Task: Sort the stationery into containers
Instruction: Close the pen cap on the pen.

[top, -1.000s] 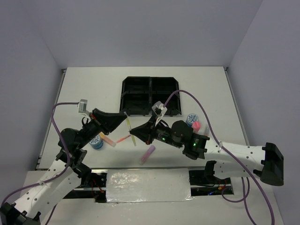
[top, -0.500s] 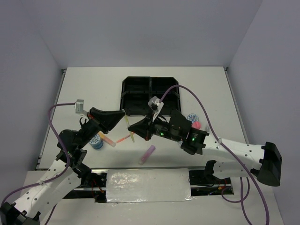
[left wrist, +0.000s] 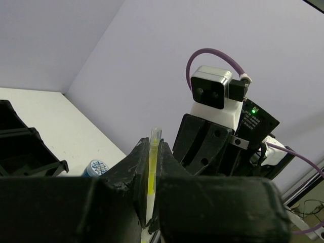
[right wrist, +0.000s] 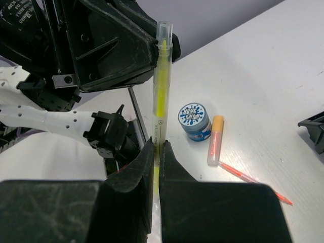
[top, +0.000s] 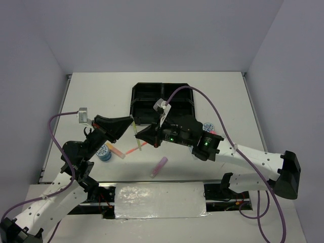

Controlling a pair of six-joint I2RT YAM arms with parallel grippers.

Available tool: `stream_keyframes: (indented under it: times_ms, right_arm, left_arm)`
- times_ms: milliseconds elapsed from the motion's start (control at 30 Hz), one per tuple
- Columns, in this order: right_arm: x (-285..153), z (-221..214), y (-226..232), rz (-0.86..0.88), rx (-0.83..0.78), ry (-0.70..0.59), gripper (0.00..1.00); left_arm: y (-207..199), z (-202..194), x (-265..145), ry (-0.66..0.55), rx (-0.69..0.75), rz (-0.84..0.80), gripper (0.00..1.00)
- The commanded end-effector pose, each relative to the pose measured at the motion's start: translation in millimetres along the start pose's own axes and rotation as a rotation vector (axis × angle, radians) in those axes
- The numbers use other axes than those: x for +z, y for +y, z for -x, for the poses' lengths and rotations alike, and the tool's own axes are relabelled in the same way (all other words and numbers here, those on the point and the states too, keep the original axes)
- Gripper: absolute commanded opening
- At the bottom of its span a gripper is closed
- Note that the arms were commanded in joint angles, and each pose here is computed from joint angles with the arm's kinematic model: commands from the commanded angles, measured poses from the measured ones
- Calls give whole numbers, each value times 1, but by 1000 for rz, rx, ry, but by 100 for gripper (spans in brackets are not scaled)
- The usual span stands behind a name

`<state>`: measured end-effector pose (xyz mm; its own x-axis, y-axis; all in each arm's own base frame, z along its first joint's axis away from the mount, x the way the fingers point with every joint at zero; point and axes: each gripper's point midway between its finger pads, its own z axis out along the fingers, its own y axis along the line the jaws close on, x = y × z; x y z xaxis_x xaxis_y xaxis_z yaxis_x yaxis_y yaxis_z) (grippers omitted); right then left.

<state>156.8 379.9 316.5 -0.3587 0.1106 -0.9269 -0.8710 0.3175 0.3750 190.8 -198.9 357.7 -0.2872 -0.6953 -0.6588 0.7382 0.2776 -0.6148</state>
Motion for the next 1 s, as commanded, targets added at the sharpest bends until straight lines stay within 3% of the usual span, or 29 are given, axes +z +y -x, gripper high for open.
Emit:
stream_keyframes:
  times_ms: [0,500,967]
  right_arm:
    - [-16,143,47,128,-142,-417,0]
    - [-33,142,47,150,-129,-466,0]
    - [-41,179,48,128,-93,-555,0]
  left_arm:
    - [19,-71,-20,299,-68,34,0]
    - [32,-72,-21,284,-72,101,0]
    - [35,-80,-24,304,-88,108,0]
